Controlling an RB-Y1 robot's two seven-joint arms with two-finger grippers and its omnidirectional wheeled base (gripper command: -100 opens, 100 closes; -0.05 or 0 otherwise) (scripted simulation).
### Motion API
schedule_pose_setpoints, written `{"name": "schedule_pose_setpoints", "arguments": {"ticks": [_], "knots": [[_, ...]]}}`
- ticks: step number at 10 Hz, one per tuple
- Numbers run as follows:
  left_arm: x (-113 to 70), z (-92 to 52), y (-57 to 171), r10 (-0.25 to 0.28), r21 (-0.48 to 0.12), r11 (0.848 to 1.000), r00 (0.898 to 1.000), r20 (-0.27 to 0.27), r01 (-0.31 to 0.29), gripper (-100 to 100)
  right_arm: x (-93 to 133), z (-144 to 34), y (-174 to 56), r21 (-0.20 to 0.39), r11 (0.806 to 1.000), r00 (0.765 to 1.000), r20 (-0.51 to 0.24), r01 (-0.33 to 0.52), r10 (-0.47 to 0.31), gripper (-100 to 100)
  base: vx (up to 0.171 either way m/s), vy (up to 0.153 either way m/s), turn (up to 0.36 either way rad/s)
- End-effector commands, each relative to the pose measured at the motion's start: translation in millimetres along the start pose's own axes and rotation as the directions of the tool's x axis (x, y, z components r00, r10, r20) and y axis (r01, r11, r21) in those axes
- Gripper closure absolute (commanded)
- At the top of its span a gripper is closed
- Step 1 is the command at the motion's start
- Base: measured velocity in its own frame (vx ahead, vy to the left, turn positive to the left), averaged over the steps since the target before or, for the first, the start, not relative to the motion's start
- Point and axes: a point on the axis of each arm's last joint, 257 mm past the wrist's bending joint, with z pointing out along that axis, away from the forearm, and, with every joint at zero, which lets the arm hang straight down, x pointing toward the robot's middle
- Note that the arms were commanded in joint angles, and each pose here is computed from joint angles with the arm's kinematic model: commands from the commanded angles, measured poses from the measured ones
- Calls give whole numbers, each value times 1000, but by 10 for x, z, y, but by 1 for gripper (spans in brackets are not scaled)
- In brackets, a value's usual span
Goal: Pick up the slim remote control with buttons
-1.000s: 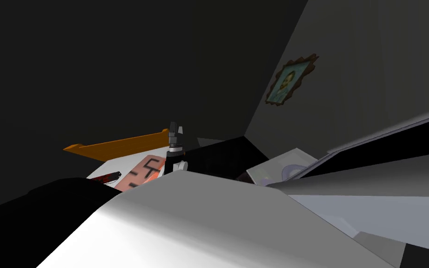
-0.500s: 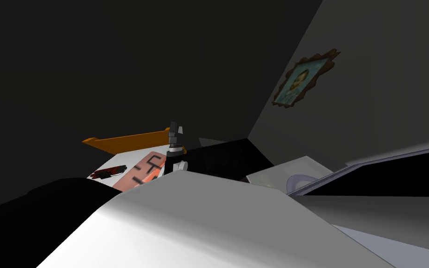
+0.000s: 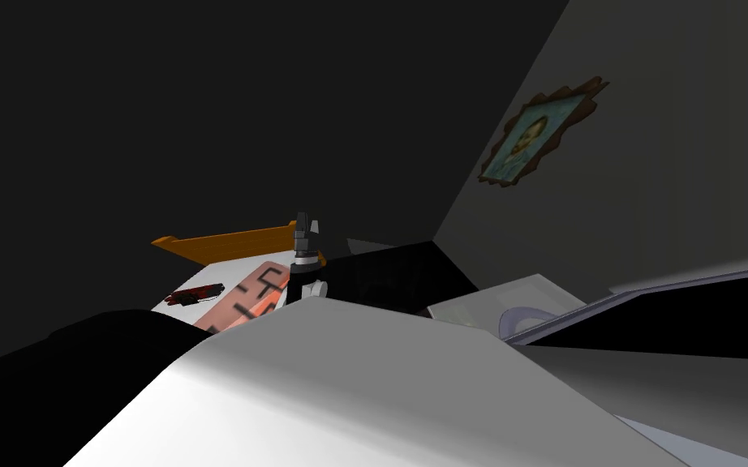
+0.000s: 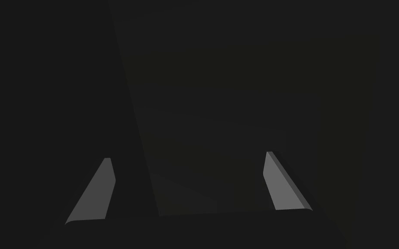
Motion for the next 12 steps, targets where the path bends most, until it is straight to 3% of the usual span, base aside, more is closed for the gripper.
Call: {"name": "schedule_pose_setpoints", "arguments": {"ticks": [1, 2, 3, 7, 8, 9, 12], "knots": [[0, 0, 0, 0, 0, 1000, 1000, 0, 0, 0, -44, 88, 96, 1, 1000, 1000, 2, -4, 4, -100, -29, -37, 57], [0, 0, 0, 0, 0, 1000, 1000, 0, 0, 0, -17, 50, 52, 0, 1000, 1000, 1, -2, 2, -100, -9, -5, 26], [0, 0, 0, 0, 0, 1000, 1000, 0, 0, 0, -20, 56, 61, -1, 1000, 1000, 1, -2, 2, 100, 0, 0, 0], [0, 0, 0, 0, 0, 1000, 1000, 0, 0, 0, -21, 58, 66, -2, 1000, 1000, 2, -1, 1, 100, 0, 0, 0], [0, 0, 0, 0, 0, 1000, 1000, 0, 0, 0, -21, 58, 66, -2, 1000, 1000, 2, -1, 1, 0, 0, 0, 0], [0, 0, 0, 0, 0, 1000, 1000, 0, 0, 0, -19, 14, 15, 1, 1000, 1000, 0, 1, -1, 100, 14, 11, -56], [0, 0, 0, 0, 0, 1000, 1000, 0, 0, 0, 28, -137, -141, -1, 1000, 1000, -4, 12, -12, 100, 24, 37, -53]]}}
